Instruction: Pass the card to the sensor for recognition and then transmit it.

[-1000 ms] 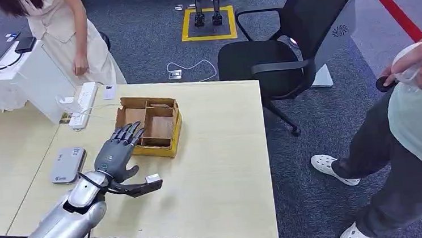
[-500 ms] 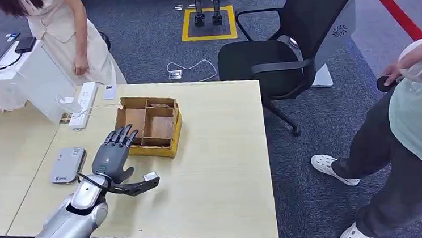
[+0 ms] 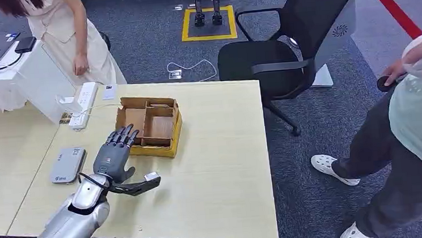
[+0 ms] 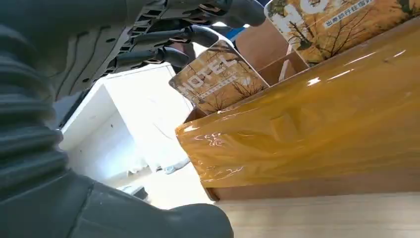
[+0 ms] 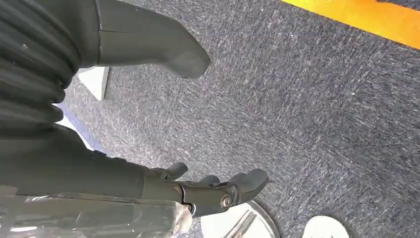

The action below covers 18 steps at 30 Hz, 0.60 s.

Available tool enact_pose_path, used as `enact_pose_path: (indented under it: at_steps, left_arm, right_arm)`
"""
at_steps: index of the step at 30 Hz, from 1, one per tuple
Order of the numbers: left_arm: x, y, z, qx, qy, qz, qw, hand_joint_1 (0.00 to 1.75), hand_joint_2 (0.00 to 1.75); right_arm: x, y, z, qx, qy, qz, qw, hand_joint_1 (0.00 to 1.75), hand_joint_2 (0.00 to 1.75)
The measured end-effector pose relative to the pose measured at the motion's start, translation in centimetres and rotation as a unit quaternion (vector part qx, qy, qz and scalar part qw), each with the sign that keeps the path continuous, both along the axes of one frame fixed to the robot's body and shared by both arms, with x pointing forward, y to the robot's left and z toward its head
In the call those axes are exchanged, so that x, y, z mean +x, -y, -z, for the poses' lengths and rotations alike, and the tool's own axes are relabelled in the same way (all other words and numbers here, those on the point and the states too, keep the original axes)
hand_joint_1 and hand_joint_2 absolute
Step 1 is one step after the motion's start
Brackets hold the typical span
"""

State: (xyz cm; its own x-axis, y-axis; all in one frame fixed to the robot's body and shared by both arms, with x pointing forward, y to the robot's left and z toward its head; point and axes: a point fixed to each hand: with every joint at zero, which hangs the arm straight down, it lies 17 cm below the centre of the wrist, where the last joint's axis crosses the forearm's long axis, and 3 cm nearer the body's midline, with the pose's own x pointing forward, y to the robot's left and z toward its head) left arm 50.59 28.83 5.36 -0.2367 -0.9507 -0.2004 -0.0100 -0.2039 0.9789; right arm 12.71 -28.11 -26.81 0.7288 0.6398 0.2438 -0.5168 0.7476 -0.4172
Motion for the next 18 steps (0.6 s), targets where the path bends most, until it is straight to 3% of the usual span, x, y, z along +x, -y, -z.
enact_pose_path:
  at_steps: [18]
  left_arm:
    - [0.12,-0.13,-0.04,-0.005,0.0,-0.005,1.0,0.0,1.75]
  right_arm:
    - [-0.05,0.04,0.01,-0.001,-0.001,0.001,1.0,0.0,1.75]
